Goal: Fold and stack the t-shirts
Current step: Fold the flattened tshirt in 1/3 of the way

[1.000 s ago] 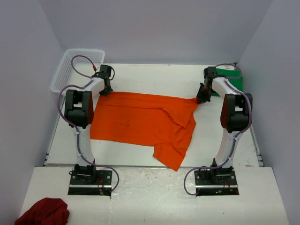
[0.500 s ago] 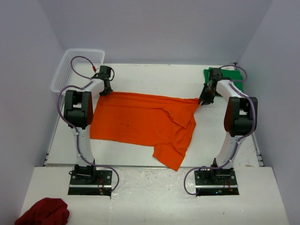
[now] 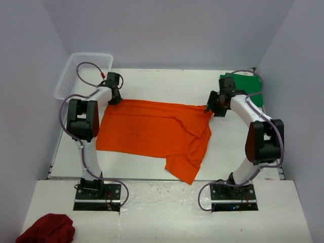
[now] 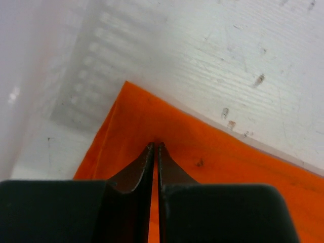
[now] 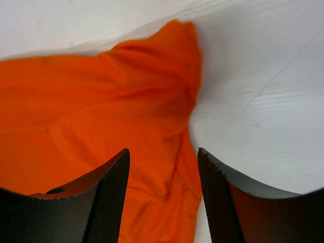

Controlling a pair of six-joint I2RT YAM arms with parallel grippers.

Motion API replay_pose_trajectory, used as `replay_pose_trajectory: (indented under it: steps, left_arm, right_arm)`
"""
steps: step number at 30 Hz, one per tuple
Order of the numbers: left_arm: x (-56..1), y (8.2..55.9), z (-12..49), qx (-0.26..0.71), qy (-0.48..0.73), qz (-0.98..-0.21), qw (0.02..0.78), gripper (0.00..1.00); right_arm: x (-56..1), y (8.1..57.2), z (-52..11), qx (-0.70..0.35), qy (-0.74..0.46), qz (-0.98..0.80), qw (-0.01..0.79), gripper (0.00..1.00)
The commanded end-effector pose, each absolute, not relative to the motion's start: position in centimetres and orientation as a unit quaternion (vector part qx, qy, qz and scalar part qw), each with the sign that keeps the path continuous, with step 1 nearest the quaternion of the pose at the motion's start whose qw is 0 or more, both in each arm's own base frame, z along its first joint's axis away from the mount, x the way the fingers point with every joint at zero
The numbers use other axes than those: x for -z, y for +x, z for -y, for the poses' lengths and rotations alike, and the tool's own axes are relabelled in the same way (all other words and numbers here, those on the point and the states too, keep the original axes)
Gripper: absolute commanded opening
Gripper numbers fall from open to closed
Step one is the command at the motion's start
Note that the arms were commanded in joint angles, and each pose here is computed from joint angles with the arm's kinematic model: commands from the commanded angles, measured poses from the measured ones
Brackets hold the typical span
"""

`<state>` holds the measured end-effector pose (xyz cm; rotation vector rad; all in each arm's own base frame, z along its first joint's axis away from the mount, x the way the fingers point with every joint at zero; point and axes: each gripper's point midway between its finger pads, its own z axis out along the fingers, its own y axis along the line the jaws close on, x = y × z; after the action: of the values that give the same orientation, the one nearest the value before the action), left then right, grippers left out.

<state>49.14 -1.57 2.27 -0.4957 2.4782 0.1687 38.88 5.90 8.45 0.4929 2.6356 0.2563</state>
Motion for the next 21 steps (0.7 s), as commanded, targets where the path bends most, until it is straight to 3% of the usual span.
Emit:
replay_pose_trajectory:
  steps: [1, 9, 15, 21]
  left_arm:
    - [-6.2, 49.2, 4.3, -0.026, -0.154, -0.931, 0.33, 0.08]
    - [-9.7, 49.3, 11.6, 0.054, -0.073, -0.929, 0.358, 0.12]
    - [-9.9, 46.8, 21.0, 0.192, 0.02, -0.926, 0.323, 0.12]
    - [-9.7, 41.2, 28.1, 0.266, 0.076, -0.913, 0.3, 0.29]
  right_arm:
    - [-9.7, 37.3, -8.9, -0.107, 0.165, -0.949, 0.244, 0.57]
    - [-7.5, 33.2, -7.0, -0.05, 0.165, -0.963, 0.207, 0.57]
    - [-7.0, 32.2, -8.7, -0.082, 0.127, -0.968, 0.199, 0.55]
    - [-7.8, 32.9, -9.3, -0.092, 0.114, -0.967, 0.21, 0.55]
